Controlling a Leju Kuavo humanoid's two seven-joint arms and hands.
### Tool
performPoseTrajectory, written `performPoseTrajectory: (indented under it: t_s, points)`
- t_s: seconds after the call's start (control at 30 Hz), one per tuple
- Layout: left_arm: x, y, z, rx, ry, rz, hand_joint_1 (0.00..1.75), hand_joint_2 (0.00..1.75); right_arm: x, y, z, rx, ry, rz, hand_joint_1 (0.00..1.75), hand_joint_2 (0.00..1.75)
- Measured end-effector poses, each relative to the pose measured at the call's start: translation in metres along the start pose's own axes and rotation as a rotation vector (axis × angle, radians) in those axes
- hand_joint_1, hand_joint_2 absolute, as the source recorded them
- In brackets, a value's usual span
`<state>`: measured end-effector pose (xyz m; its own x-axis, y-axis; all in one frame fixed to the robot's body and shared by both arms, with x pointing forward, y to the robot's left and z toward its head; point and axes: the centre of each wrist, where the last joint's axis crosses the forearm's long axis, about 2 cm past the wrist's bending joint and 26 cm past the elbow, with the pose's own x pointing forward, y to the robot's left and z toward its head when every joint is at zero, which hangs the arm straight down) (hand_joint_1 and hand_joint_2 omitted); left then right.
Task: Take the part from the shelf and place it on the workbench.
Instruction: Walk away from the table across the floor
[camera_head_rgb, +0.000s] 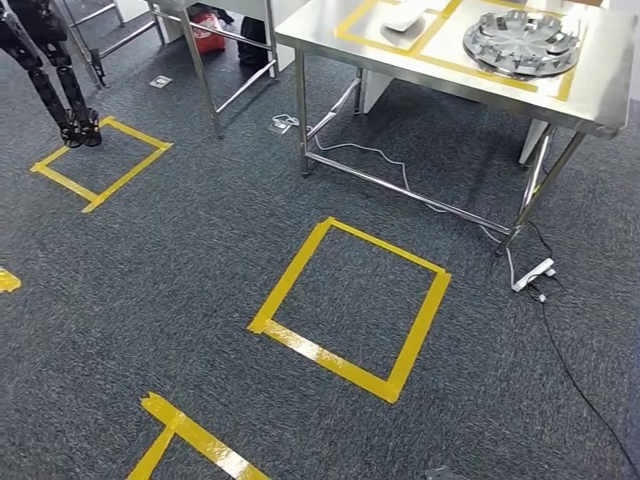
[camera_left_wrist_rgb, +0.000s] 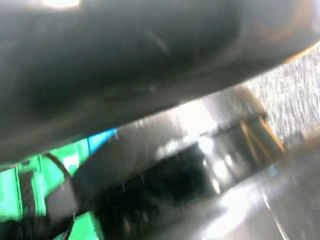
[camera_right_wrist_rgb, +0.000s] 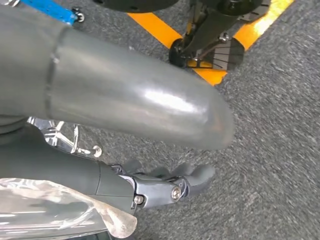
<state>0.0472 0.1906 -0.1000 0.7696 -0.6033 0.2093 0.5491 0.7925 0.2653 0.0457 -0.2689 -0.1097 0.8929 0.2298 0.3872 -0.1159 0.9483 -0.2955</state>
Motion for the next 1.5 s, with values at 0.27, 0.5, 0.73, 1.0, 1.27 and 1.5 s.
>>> performPoseTrajectory:
  t_s: [0.27,0.5,0.73,1.0,1.27,1.5]
  points:
    - [-0.0024,0.0009,-0.0004,-0.005,0.009,0.03,0.0,0.0,-0.001,0.0028,0.0013,0.002,0.002,0.001,0.0,0.0]
    - [-0.0023,0.0005,-0.0002,-0.004,0.004,0.045,0.0,0.0,0.0016,0.0006,-0.0003,0.002,-0.005,-0.001,0.0,0.0]
    - [-0.0022,0.0,0.0,0.004,0.004,0.064,0.0,0.0,-0.0002,0.001,0.0005,-0.001,0.002,0.003,0.0,0.0]
    - [0.0003,-0.0016,0.0006,0.003,-0.008,0.072,0.0,0.0,-0.0002,-0.0012,-0.0003,-0.01,0.002,0.012,0.0,0.0]
    - [-0.0018,-0.0005,0.0002,0.004,-0.003,0.079,0.0,0.0,-0.0019,0.0009,0.001,-0.004,0.006,0.019,0.0,0.0]
    - [-0.003,0.0004,-0.0001,0.008,0.0,0.09,0.0,0.0,0.0004,0.0006,0.0002,-0.004,0.001,0.019,0.0,0.0]
